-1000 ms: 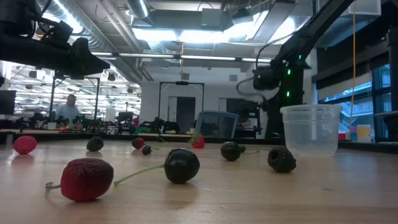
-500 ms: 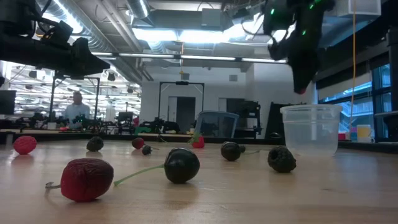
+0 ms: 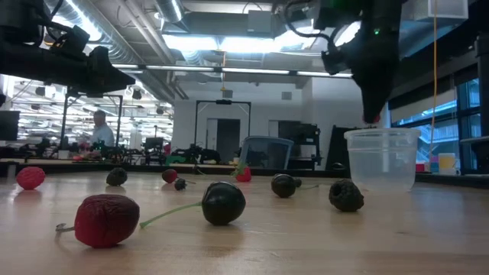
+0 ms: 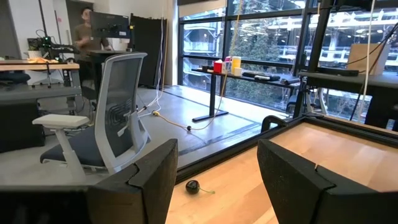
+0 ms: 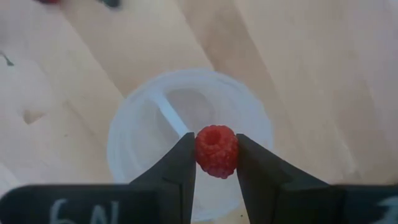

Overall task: Pick and placing Produce into tupperware
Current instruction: Put the red raspberry into the transparent bucket

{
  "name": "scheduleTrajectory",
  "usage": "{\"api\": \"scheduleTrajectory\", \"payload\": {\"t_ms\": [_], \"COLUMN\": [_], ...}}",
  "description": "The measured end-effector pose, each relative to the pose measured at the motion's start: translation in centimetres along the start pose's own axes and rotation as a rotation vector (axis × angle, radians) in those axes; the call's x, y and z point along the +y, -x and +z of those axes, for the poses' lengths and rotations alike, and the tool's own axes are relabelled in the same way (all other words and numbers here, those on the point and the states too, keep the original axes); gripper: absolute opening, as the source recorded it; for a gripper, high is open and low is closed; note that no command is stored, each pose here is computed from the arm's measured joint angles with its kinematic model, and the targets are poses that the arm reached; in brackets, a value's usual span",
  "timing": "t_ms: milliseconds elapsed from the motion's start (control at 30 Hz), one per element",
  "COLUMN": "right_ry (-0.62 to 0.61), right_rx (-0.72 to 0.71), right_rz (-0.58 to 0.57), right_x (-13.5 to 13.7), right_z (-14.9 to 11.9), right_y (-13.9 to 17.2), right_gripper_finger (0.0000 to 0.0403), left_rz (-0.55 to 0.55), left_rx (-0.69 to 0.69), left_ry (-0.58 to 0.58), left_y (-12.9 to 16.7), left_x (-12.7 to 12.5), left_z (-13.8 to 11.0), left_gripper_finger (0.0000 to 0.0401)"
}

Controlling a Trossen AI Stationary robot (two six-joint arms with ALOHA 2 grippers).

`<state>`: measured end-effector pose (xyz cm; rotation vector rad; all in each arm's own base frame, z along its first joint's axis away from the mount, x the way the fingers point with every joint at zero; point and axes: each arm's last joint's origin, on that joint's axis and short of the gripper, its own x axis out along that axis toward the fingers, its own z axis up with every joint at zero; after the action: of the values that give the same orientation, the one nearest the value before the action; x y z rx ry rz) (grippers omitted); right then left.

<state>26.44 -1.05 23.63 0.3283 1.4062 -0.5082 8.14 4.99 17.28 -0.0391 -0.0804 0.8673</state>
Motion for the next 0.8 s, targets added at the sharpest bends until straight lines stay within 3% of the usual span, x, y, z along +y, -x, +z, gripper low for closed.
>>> {"api": "scheduleTrajectory", "payload": {"t_ms": [300,800], "right_ry": [0.039,0.043], "right_rx": [0.072,0.102], "right_rz": [-0.039,-0.057], "right_x": [1.7,2.3], "right_z": [0.4,0.9], "right_y": [-2.7,-4.3], "right_gripper_finger": [0.0100,0.0102], "left_rz": [0.000,0.000], "left_rx": [0.001,0.001], "left_ry": [0.000,0.000], "left_y": [0.0,0.0], "left_x": [0.0,0.0], "left_z": [0.0,0.0], "left_gripper_finger": [0.0214,0.0214]}}
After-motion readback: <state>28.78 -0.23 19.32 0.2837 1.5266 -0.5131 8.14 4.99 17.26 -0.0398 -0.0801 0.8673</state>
